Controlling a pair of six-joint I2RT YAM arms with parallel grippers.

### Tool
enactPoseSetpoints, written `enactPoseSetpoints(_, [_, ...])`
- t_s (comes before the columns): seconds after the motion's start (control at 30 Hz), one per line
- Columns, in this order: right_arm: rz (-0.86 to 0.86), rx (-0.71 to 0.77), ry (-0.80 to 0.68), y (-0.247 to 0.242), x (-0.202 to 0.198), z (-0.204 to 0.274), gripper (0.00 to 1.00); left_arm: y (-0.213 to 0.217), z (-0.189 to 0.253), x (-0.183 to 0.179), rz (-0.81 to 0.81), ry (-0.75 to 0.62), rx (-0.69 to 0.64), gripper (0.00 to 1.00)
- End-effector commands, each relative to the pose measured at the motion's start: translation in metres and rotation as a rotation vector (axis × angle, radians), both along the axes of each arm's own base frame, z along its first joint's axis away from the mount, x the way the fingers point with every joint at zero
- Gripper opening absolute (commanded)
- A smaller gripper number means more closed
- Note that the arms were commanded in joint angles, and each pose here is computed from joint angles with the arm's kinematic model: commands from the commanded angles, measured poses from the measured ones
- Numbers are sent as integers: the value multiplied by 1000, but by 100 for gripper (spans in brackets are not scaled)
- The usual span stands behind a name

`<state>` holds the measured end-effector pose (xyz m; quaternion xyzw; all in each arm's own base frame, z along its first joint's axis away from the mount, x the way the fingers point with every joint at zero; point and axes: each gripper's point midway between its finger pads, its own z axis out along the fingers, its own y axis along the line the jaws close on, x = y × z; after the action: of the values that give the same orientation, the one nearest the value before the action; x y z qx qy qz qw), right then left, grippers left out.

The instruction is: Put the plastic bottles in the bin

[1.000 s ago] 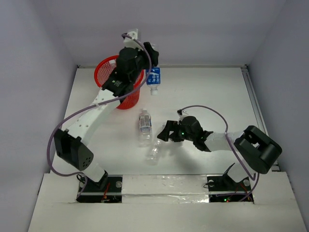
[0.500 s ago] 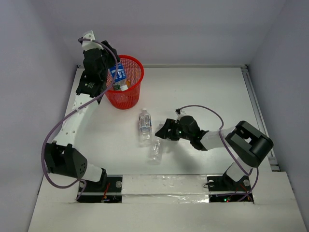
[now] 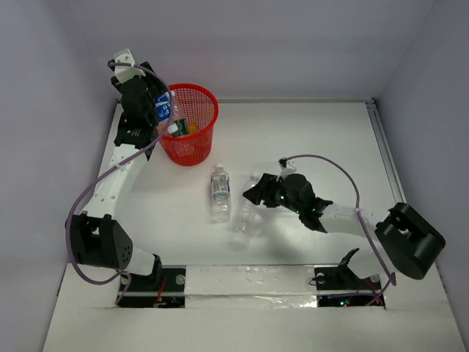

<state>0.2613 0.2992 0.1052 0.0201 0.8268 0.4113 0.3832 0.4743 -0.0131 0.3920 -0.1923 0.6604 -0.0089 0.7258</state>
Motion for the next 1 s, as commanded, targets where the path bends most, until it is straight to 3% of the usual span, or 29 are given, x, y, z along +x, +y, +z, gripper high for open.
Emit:
enactPoseSetpoints(0.0, [-61,-21,-81,-13,7,21,66,16,40,-5,75,-135,53,37])
enactPoseSetpoints(0.5, [-124,34,-269,-44,-1,113,66,39,17,14,228,-132,204,37])
enactPoseSetpoints(0.7, [-143,71,-326,-53,-6,144,66,21,18,18,270,-175,273,38])
enactPoseSetpoints(0.9, [-167,83,-373,-56,-2,166,66,16,-9,17,312,-161,336,41])
enactPoseSetpoints(0.97, [-180,79,-396,-57,2,177,66,18,-20,16,326,-143,335,47])
